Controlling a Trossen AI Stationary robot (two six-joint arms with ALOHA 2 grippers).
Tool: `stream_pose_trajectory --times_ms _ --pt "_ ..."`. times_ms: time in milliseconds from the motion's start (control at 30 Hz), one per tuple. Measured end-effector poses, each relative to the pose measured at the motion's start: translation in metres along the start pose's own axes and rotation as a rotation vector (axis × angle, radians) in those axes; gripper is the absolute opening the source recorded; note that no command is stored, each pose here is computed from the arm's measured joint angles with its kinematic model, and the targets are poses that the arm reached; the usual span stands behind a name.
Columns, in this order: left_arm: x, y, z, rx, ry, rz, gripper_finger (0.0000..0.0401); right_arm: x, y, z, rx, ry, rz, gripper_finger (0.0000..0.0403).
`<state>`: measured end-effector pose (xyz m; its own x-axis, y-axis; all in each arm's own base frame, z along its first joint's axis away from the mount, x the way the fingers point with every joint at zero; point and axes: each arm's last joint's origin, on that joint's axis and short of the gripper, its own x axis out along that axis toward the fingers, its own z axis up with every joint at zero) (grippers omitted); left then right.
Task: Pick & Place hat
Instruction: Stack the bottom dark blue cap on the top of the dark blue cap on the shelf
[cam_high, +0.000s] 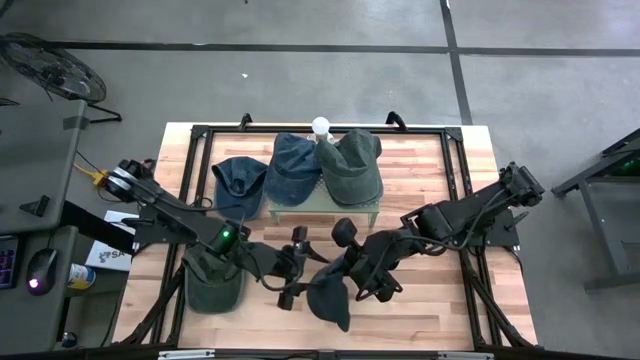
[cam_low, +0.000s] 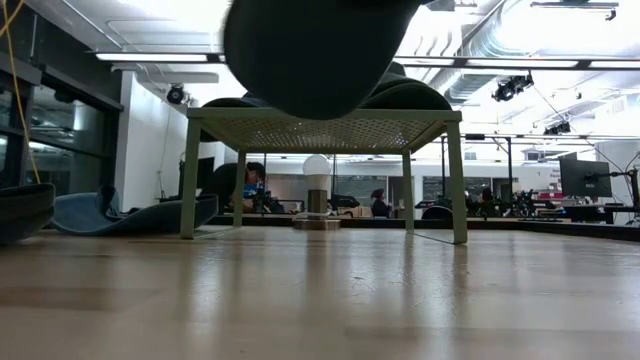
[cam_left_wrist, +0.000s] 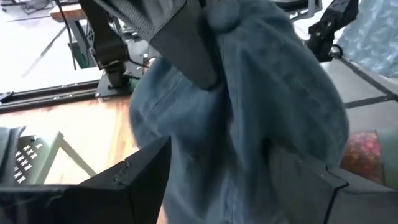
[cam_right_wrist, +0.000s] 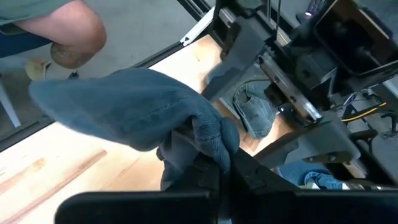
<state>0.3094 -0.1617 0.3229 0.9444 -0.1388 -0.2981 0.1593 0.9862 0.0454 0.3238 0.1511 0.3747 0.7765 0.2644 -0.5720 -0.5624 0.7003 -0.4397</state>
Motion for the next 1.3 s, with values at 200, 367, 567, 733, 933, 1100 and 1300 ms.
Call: stream_pose_trajectory --times_ms 200,367,567,733,933,1100,1300 --pt "0.0028 -0.0027 0.0018 -0.007 -0.031 -0.053 0.027 0.0 0.0001 0.0001 0.0 -0.001 0.0 0.0" --pt "0.0028 -0.0036 0.0025 -0.027 -0.036 -0.087 0.0265 0.0 0.0 0.0001 0.0 0.0 -0.002 0.0" --pt "0.0026 -0.004 0.0036 -0.038 -0.046 -0.098 0.0211 0.0 -0.0004 0.0008 -0.003 -0.006 -0.008 0.0" --pt "0.0026 -0.0039 0.0049 -0.047 -0.059 -0.098 0.0153 0.0 -0.0012 0.0021 -0.005 -0.02 -0.016 0.0" --pt "0.0026 -0.0035 0.005 -0.042 -0.06 -0.083 0.0054 0.0 -0.0012 0.0021 -0.005 -0.019 -0.017 0.0" --pt "0.0027 -0.0032 0.0049 -0.039 -0.06 -0.075 0.0013 -0.0001 -0.001 0.0022 -0.004 -0.019 -0.016 0.0" --pt "0.0027 -0.0032 0.0044 -0.037 -0.055 -0.074 0.0005 -0.0001 -0.002 0.0022 0.075 -0.009 -0.048 0.0002"
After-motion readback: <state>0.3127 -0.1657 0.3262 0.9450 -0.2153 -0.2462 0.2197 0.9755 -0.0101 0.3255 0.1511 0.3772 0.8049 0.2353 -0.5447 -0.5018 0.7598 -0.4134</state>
